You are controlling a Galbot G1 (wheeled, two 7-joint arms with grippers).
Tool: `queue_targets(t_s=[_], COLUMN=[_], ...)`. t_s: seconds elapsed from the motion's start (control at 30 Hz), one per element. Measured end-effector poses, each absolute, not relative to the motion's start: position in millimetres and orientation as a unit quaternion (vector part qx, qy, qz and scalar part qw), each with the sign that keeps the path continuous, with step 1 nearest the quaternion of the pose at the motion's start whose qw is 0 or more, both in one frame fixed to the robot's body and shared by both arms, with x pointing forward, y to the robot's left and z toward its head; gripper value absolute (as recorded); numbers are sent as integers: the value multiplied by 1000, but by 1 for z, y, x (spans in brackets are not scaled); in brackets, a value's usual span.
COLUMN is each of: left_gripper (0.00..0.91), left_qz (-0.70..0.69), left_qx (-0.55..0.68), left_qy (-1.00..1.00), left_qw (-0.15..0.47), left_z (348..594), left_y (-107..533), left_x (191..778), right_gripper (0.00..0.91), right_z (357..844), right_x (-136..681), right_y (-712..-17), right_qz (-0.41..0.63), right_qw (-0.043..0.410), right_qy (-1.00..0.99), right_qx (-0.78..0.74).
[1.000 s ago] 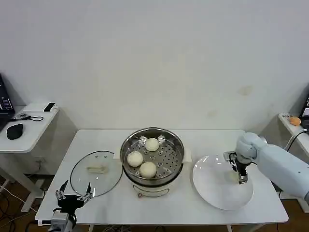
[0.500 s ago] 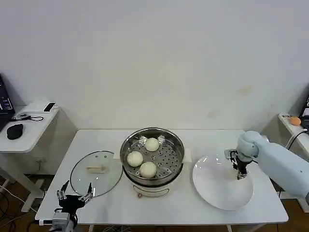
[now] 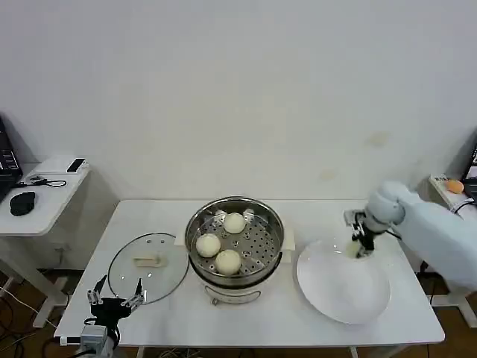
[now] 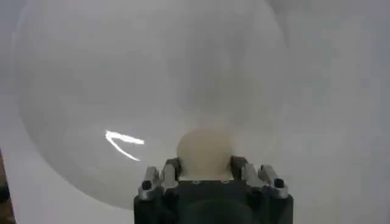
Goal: Take steamed baozi put them in steamer then cover it.
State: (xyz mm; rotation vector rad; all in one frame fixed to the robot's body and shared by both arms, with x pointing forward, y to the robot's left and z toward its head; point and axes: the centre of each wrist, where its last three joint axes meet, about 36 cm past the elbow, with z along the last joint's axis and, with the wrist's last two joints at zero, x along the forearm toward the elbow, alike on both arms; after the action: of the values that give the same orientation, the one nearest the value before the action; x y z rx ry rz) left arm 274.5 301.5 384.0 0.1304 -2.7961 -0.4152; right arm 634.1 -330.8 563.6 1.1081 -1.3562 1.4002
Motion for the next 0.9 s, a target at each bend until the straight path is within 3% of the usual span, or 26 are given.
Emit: queue_targets(t_s=[0.5, 0.9], left_gripper=[907, 907], left_qz=[-157, -161], left_qx=[58, 60], left_qy=[-976, -976], left_qw=[142, 136], left_z=[397, 401], left_y=[309, 311], left_x=[273, 271], right_gripper=[554, 554], right_z=[699, 697], right_x=[660, 658], right_y=[-202, -99], right_qz=[542, 536], right_qw=[324, 316], right_qy=[-591, -552], right_qx=[503, 556])
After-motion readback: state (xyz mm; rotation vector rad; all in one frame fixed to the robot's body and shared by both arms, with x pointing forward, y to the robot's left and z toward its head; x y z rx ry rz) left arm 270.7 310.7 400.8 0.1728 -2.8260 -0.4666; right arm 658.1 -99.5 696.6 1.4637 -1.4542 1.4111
